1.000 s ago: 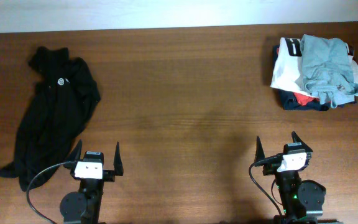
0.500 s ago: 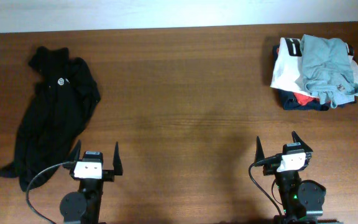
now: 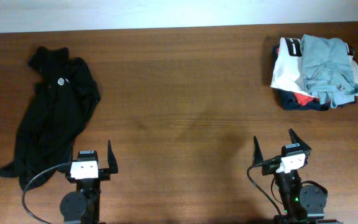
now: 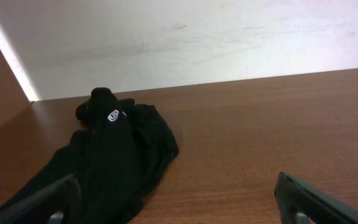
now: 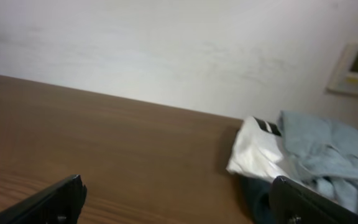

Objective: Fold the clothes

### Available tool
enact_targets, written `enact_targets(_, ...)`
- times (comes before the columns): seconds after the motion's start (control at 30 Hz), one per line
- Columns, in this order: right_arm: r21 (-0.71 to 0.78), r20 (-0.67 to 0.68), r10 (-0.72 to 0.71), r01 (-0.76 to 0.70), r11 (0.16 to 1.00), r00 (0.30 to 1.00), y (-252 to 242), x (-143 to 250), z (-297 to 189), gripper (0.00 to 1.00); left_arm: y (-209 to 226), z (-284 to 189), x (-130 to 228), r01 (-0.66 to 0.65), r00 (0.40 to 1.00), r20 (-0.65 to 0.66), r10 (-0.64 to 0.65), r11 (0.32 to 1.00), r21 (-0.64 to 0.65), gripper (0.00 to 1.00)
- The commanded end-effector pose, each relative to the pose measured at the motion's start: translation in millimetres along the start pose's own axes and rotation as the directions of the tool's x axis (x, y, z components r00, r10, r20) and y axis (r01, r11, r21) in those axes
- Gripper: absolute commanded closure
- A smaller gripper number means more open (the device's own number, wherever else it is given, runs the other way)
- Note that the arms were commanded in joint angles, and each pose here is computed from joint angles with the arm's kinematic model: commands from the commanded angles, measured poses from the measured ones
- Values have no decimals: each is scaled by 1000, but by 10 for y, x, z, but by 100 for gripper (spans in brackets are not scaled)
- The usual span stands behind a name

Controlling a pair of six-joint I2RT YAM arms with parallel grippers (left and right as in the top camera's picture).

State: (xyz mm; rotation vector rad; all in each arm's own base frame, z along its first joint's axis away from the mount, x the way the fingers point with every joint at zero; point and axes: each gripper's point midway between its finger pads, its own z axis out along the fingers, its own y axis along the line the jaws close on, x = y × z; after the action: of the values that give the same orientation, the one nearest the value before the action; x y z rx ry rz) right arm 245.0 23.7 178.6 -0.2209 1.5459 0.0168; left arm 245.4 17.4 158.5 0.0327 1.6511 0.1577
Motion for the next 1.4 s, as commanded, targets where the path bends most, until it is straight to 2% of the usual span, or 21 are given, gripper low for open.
enact_targets(0.0,-69,31,10,-8,998,999,123,-59,-7,1,23,0,12,-16,1000,1,16,1000,-13,1)
enact_targets(0.23,-86,27,90,-87,993,996,141,-108,-8,1,-304,-42,-239,-31,993,114,10,983,179,1)
enact_targets(0.47,-99,-15,92,-93,991,996,118,-340,63,2,-294,-51,-380,25,993,104,-46,981,190,1)
enact_targets(0.7,-181,-120,111,-132,975,987,137,-755,406,2,-250,28,-771,33,998,53,-44,980,195,1)
enact_targets(0.9,-245,-282,120,-192,950,952,128,-1046,869,1,-221,333,-1109,50,997,-71,-36,978,204,1)
enact_targets(1.07,-262,-440,82,-215,941,894,77,-1070,1220,1,-256,748,-1318,78,977,-213,-26,968,237,1)
enact_targets(1.2,-250,-570,93,-280,927,817,65,-961,1419,2,-361,1147,-1313,108,915,-403,24,947,301,1)
enact_targets(1.37,-207,-645,178,-394,895,743,114,-771,1582,2,-551,1477,-1209,203,826,-561,49,904,377,1)
